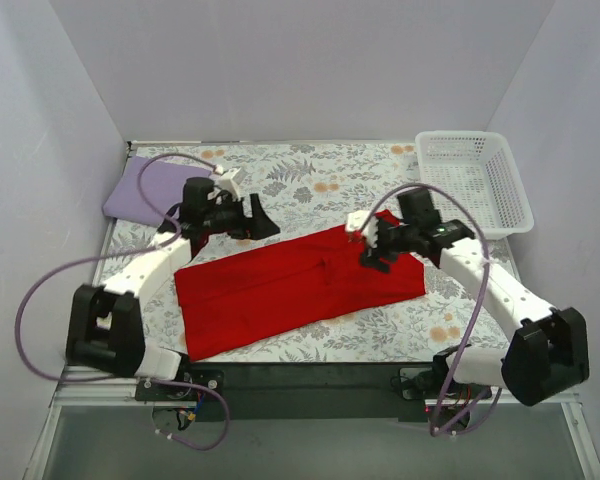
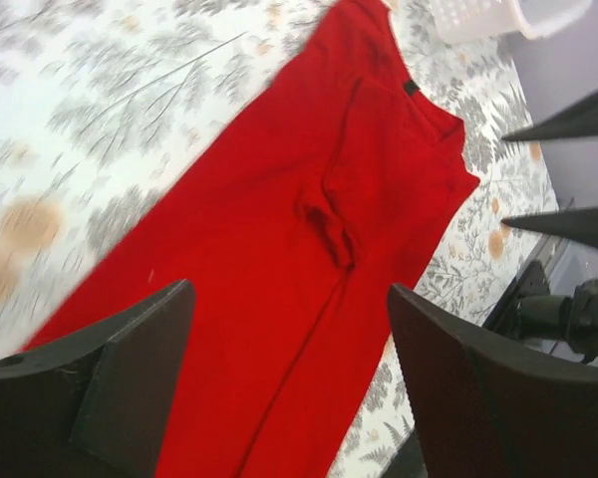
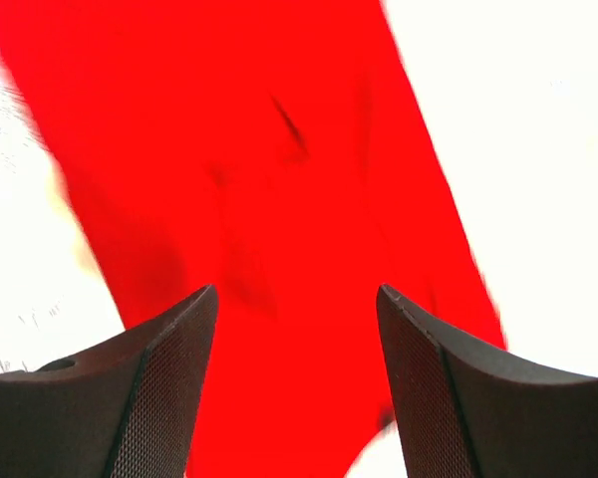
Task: Fold and stack the t-shirts
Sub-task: Fold the tshirt
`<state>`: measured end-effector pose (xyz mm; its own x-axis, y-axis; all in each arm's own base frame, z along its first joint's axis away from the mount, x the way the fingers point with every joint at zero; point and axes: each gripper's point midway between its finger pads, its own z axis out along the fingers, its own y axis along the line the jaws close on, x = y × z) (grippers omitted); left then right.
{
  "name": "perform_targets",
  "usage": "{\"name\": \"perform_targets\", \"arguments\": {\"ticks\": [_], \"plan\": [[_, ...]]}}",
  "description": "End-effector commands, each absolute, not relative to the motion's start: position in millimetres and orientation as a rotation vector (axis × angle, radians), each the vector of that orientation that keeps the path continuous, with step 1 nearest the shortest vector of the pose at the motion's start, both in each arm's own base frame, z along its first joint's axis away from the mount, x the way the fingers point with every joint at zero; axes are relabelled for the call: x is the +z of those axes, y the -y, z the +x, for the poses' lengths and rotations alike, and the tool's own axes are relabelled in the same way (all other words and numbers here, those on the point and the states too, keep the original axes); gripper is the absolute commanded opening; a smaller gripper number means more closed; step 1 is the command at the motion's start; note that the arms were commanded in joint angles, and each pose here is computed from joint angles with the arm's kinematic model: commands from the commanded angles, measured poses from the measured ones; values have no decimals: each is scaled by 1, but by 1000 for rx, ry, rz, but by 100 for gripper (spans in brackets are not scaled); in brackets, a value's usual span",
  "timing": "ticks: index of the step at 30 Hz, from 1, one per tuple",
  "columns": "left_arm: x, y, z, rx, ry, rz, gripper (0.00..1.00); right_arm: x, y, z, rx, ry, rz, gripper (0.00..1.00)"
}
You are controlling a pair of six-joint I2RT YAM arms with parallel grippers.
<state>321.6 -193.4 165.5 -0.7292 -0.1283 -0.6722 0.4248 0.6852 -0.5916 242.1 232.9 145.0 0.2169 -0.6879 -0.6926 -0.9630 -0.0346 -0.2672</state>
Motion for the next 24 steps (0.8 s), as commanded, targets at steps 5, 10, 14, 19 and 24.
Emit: {"name": "perform_targets", "arguments": {"ticks": [5,10,14,19,24], "plan": [[153,299,370,-1118,-2105,671,72,167,-123,251,752,-1711,-1150,73],[122,346,398,-1060,-2122,775,72,166,-97,254,752,-1756,-985,73],[104,379,413,-1080,-2130,800,71,168,-97,253,784,-1746,-965,73],[71,410,425,-1072,-2185,851,64,170,-96,252,795,-1745,-946,73],[46,415,432,-992,-2238,855,61,175,-97,251,811,-1728,-939,73]]}}
